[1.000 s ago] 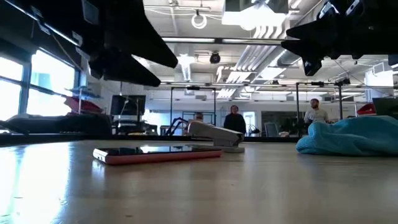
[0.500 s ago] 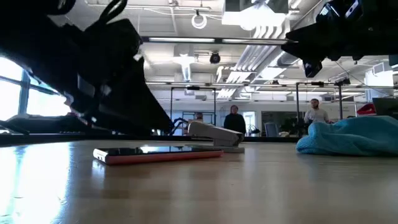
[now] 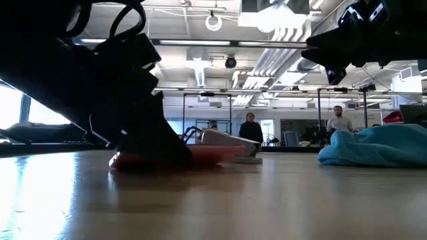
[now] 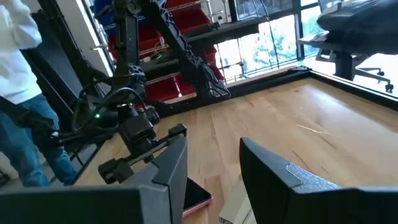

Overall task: Apply microfiber cloth
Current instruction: Spray the pink phone with the spray bottle

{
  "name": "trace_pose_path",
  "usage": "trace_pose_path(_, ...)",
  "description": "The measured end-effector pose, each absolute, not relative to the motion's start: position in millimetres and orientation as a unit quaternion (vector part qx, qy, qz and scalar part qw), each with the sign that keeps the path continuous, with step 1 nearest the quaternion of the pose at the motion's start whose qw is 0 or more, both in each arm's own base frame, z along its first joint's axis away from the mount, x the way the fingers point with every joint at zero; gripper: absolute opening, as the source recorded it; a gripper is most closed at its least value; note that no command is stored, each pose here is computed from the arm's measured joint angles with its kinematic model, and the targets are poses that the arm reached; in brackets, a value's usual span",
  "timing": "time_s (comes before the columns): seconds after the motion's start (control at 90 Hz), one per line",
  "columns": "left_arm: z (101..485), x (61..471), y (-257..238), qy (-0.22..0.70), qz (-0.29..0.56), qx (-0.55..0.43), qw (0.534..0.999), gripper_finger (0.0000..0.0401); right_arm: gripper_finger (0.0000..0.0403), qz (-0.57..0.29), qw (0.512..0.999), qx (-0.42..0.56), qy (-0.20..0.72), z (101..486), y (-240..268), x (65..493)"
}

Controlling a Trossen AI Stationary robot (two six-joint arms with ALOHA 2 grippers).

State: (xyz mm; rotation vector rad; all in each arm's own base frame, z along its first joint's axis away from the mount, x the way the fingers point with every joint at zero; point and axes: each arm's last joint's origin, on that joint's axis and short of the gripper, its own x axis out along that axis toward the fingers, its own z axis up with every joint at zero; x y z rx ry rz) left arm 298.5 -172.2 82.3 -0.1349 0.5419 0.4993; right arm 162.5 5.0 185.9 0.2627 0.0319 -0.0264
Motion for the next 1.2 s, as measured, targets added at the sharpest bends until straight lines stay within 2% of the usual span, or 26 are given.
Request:
trace_pose_path(0.367,74,293,-166,0.307,0.257,-0.031,0.916,0.0343,0.0115,-0.013,0.991,0.131,0.017,186,5,162)
trace_pose_path(0.744,65,293,-167,0.316,0.255,-0.066,0.912,0.034,0.0115,-0.013,0.991,0.131,0.018,186,5,162)
trace_pose_path(1.2,66,294,-167,0.328,0.236,-0.054,0.913,0.0237,0.0115,-0.013,0.991,0.131,0.018,186,5,162)
